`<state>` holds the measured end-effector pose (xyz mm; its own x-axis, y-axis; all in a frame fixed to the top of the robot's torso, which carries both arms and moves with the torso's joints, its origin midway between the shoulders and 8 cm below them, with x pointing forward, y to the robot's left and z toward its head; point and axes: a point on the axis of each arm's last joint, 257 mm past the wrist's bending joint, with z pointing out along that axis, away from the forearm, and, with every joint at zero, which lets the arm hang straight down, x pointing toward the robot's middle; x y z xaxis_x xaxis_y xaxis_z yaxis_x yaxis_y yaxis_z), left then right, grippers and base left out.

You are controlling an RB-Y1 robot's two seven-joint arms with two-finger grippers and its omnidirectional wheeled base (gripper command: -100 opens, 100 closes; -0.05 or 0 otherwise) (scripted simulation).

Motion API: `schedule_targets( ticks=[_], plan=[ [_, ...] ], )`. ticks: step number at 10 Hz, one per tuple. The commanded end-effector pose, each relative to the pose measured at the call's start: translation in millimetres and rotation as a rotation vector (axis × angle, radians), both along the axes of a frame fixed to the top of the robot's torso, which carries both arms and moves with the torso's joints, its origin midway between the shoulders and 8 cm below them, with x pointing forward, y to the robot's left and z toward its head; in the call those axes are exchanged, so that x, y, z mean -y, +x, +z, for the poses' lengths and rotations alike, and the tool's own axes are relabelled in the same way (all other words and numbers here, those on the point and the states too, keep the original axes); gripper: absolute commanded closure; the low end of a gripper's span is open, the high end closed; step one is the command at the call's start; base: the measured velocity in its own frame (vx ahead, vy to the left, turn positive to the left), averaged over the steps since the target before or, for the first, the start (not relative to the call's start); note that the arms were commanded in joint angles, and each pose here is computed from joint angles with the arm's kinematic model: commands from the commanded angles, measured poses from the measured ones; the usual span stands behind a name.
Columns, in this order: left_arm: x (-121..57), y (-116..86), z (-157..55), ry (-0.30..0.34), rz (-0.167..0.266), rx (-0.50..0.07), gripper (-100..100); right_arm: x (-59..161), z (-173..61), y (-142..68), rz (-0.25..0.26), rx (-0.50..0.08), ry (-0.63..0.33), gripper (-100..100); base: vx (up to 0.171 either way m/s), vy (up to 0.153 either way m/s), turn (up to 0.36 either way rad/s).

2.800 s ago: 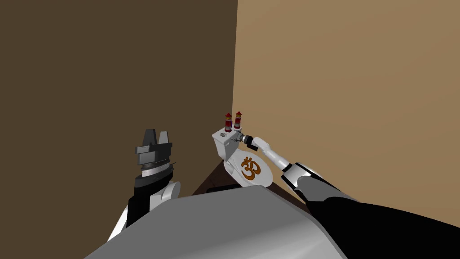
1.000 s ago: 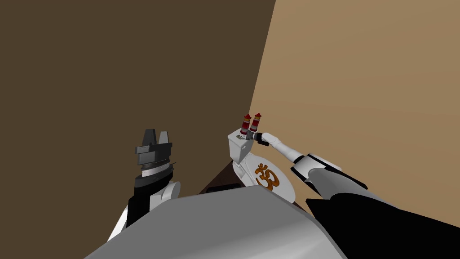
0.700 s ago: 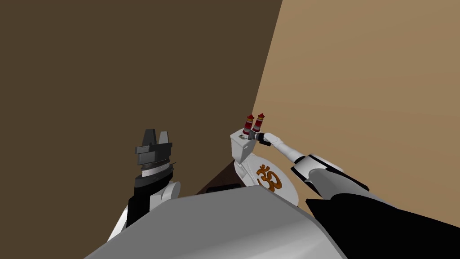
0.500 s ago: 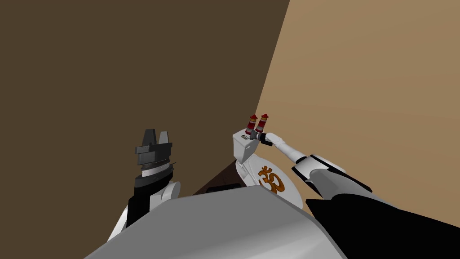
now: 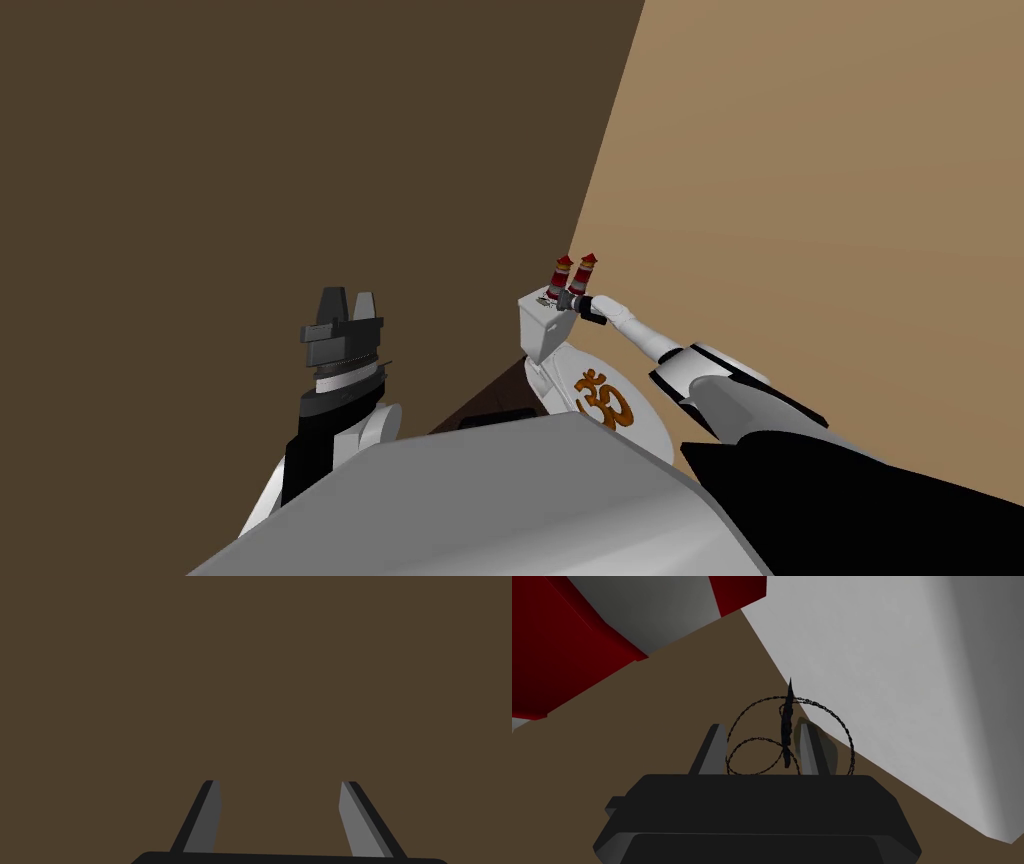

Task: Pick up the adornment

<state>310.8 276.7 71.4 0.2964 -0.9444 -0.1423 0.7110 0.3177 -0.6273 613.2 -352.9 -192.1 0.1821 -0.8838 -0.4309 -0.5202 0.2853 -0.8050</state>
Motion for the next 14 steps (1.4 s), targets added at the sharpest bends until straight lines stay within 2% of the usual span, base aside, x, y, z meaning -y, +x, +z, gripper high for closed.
schedule_targets(
  ticks=[1,2,3,11,13,14],
  plan=[
    [0.0,0.0,0.0,0.000,0.000,0.000,0,0.0,0.0,0.0,0.000,0.000,0.000,100,0.000,0.000,0.000],
    [0.0,0.0,0.0,0.000,0.000,0.000,0,0.0,0.1,0.0,0.000,0.000,0.000,0,0.000,0.000,0.000],
    [0.0,0.0,0.0,0.000,0.000,0.000,0,-22.5,0.1,-1.7,0.041,0.000,-0.001,100,0.045,-0.004,-0.366],
    [0.0,0.0,0.0,0.000,0.000,0.000,0,-138.9,6.5,-23.5,0.262,-0.001,-0.004,100,0.084,0.012,-0.293],
    [0.0,0.0,0.0,0.000,0.000,0.000,0,-135.6,7.1,-20.1,0.256,0.000,-0.005,100,0.030,0.010,-0.041],
    [0.0,0.0,0.0,0.000,0.000,0.000,0,-136.4,7.0,-20.5,0.257,0.000,-0.004,0,0.000,0.000,0.000]
  ],
)
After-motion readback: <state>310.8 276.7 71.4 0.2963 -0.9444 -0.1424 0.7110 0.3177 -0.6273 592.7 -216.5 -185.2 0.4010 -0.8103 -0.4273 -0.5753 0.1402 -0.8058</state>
